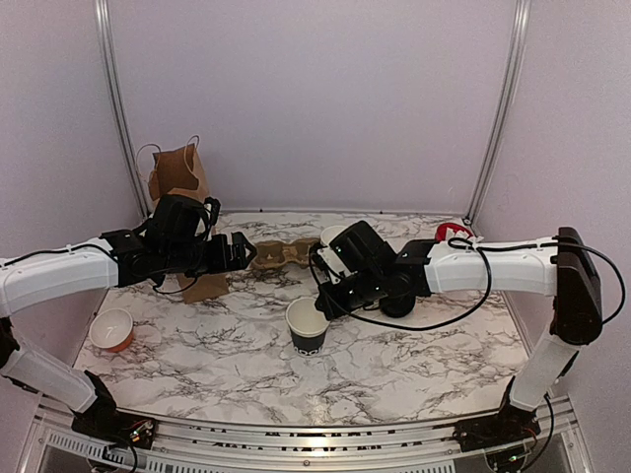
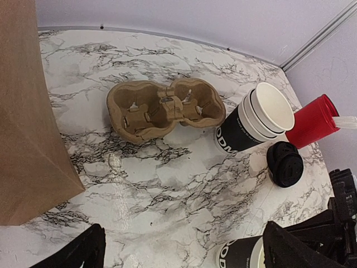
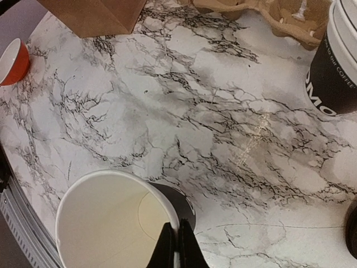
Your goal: Pack the takeout coffee
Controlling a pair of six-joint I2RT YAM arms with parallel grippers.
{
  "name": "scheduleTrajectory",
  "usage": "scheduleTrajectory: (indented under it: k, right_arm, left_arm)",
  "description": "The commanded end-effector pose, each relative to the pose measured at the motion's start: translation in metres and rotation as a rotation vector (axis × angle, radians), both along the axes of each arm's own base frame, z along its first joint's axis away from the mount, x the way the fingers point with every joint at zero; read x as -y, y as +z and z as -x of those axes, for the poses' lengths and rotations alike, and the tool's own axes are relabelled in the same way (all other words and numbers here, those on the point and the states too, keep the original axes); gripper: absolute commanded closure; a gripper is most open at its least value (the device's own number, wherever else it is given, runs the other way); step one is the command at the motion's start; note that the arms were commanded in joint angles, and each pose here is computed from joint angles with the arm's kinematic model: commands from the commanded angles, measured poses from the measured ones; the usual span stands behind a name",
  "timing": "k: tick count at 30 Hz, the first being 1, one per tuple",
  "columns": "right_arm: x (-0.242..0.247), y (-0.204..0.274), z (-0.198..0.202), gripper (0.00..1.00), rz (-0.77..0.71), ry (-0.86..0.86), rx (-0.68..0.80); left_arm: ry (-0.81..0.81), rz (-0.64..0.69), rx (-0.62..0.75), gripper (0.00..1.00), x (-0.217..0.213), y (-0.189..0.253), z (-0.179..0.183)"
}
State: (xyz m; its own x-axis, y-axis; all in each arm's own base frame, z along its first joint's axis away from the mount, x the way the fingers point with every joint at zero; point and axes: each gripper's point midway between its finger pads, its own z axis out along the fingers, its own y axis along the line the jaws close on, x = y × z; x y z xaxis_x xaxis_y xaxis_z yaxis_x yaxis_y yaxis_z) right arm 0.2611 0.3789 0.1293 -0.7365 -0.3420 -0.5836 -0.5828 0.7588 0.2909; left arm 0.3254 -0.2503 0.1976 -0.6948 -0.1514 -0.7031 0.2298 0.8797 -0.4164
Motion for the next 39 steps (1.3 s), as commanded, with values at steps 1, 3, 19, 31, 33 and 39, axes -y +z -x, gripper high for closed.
scheduleTrajectory:
  k: [1, 3, 19, 31, 33, 39]
  right_arm:
    - [-0.009, 0.015, 0.000, 0.95, -0.063, 0.007, 0.015]
    - [-0.006, 0.013, 0.001, 0.91, -0.058, 0.005, 0.018]
    - [0.017, 0.036, -0.010, 0.65, -0.017, -0.049, 0.112]
    - [0.070, 0.070, -0.034, 0.23, 0.037, -0.203, 0.264]
    - [0.083, 0.071, -0.037, 0.17, 0.064, -0.238, 0.301]
    - [0.104, 0.071, -0.037, 0.10, 0.061, -0.269, 0.356]
  left_arm:
    - [0.007, 0.030, 0.031, 0.01, -0.001, 0.012, -0.001]
    - [0.008, 0.030, 0.028, 0.01, -0.001, 0.011, -0.001]
    - [0.018, 0.032, 0.042, 0.01, -0.004, 0.017, -0.001]
    - [0.024, 0.038, 0.082, 0.01, -0.008, 0.029, 0.000]
    - [0.028, 0.036, 0.084, 0.01, -0.010, 0.029, 0.000]
    - [0.032, 0.034, 0.088, 0.01, -0.011, 0.030, 0.000]
